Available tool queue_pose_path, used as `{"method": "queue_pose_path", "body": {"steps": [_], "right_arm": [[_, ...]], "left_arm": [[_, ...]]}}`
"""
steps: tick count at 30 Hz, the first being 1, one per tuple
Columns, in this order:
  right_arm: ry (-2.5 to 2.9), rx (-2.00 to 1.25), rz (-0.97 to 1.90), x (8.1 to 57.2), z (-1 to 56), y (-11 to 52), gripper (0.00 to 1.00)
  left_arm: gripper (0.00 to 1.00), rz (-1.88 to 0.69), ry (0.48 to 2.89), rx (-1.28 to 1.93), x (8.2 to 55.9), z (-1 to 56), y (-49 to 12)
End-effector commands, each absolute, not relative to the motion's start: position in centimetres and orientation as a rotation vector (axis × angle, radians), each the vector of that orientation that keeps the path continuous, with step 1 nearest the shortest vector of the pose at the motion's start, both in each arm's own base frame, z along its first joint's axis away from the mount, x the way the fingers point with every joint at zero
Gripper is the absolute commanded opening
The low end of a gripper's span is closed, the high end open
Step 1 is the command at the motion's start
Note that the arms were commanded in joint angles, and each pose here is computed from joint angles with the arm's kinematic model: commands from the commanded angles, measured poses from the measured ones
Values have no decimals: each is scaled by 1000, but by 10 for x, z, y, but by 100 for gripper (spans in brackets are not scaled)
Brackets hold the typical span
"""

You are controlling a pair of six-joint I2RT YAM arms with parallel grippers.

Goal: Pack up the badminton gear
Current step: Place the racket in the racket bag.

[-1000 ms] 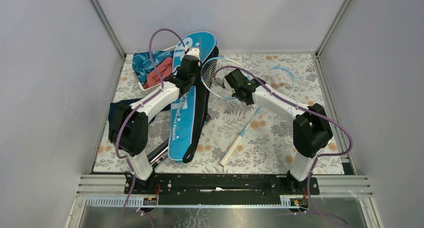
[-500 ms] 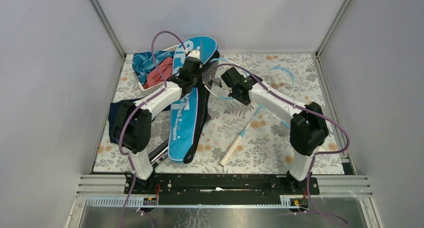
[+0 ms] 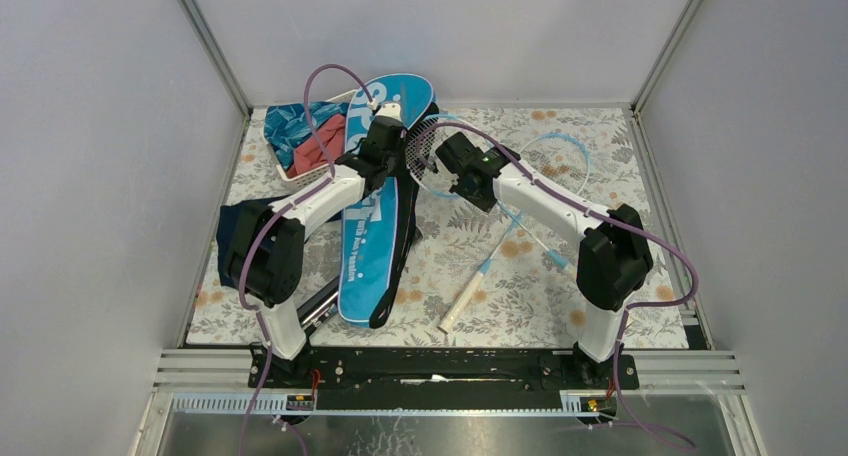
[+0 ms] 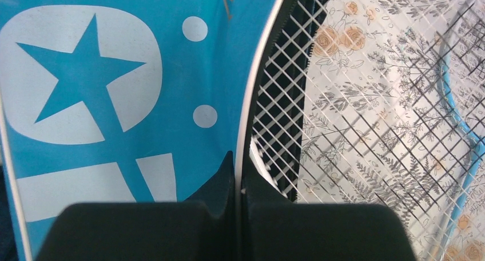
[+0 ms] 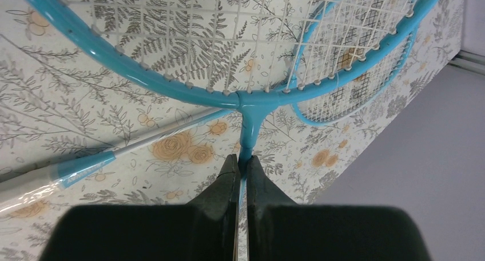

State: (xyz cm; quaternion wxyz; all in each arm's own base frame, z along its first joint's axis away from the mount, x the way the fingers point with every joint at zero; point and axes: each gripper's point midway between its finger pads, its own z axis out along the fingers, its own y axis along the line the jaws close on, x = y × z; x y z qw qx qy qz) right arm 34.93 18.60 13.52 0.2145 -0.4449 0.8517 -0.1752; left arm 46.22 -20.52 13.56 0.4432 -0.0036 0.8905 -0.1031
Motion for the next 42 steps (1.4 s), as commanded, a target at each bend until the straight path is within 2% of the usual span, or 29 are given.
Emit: {"method": "queue_pose_path", "body": {"steps": [1,10,17,22,28,36,42], "right_arm": [[2262,-1227,-198,351,157,248,0],[2239,-1133,24,345,170,276,0],[2221,-1114,20,349,167,277,0],[2160,-1063,141,347,173,292,0],[2117,-904,233,352,185,302,0],[2201,-578,337,376,187,270,0],[2147,-487,448,390,195,263,0]], "left_arm": [[0,-462,2131,92,455,147,-251],[0,-566,2029,182,444,171,-262],[0,-572,1984,239,439,186,-262],[0,-661,1956,293,429,197,-273],[0,-760,1965,180,421,207,-277],[0,-905,2039,-5,410,196,-284],[0,-1035,2084,-42,400,184,-298]]}}
